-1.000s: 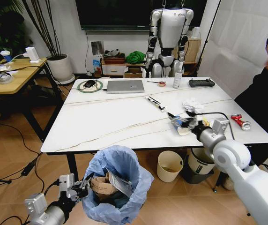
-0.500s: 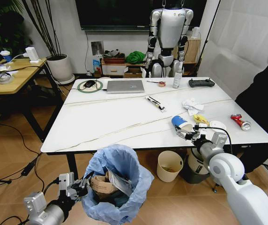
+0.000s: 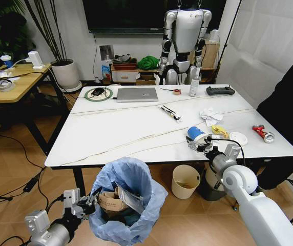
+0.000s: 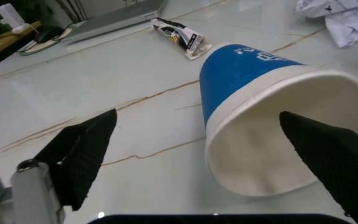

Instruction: Pick up the trash bin and place the trash from the table into it.

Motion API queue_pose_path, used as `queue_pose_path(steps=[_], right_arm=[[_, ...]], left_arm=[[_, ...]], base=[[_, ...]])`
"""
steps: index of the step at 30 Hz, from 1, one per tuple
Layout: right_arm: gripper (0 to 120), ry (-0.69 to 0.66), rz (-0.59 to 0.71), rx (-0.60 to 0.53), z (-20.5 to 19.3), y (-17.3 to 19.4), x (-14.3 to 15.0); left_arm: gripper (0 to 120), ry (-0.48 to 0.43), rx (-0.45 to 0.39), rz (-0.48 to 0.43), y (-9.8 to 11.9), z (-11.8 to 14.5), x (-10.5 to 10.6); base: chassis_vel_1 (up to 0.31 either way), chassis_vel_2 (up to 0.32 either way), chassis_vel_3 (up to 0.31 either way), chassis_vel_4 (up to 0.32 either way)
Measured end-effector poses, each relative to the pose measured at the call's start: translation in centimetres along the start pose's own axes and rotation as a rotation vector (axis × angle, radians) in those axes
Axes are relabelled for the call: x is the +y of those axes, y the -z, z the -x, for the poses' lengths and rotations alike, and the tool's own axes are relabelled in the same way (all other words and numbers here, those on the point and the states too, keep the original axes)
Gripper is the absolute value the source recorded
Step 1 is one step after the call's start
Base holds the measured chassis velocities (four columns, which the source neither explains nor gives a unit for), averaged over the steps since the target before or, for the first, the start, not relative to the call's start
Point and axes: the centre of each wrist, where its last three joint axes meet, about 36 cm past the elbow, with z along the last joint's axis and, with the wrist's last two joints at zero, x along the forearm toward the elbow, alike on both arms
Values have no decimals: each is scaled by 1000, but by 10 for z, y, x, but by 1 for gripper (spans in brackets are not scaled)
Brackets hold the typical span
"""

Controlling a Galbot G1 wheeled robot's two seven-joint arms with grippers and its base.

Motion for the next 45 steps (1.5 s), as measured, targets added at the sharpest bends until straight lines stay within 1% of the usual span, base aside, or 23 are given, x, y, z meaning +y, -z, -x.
queue_pose_path(steps=[2,3,7,8,9,10,16,17,18,20,22,24,25,27,35,38,40,41,45], right_arm=[[90,17,1,4,5,-2,-8],[90,17,1,4,5,-2,-8],[72,22,0,7,8,-1,-17],[70,24,-1,7,9,-1,-17],[64,26,-1,5,9,0,-17],[64,26,-1,5,9,0,-17],[37,31,-2,6,10,0,-16],[37,31,-2,6,10,0,-16],[32,32,-3,7,10,0,-17],[26,34,-4,7,10,0,-17],[16,36,-4,8,10,0,-16],[9,37,-4,8,10,-1,-16],[9,37,-4,8,10,-1,-16],[1,37,-4,9,10,-1,-16],[0,48,-15,3,8,2,-17],[0,108,-58,-54,-4,21,-9],[0,121,-66,-66,-8,26,-6],[0,159,-83,-88,-17,36,0],[0,310,-195,-141,-48,57,25]], left_arm=[[0,0,0,-1,0,0,0],[0,0,0,-1,0,0,0],[0,3,-1,-3,-1,1,0],[0,3,-1,-3,-1,1,1],[0,3,-1,-3,-1,1,0],[0,3,-1,-3,-1,1,0],[0,4,-3,-5,-1,1,0],[0,4,-3,-5,-1,1,0],[0,4,-2,-5,-1,1,0],[0,5,-1,-5,-2,1,0],[0,6,-1,-4,-2,1,1],[0,7,-1,-3,-2,0,1],[0,7,-1,-3,-2,0,1],[0,7,-1,-4,-2,1,0],[0,5,0,-5,-3,1,0],[0,4,3,-7,-4,1,-1],[0,3,3,-8,-4,1,-1],[0,2,4,-8,-4,1,-1],[0,2,6,-10,-5,3,0]], base=[[0,0,0,0],[0,0,0,0],[0,0,0,0],[0,0,0,0],[0,0,0,0],[0,0,0,0],[0,0,0,0],[0,0,0,0],[0,0,0,0],[0,0,0,0],[0,0,0,0],[0,0,0,0],[0,0,0,0],[0,0,0,0],[0,0,0,0],[0,0,0,0],[0,0,0,0],[0,0,0,0],[0,0,0,0]])
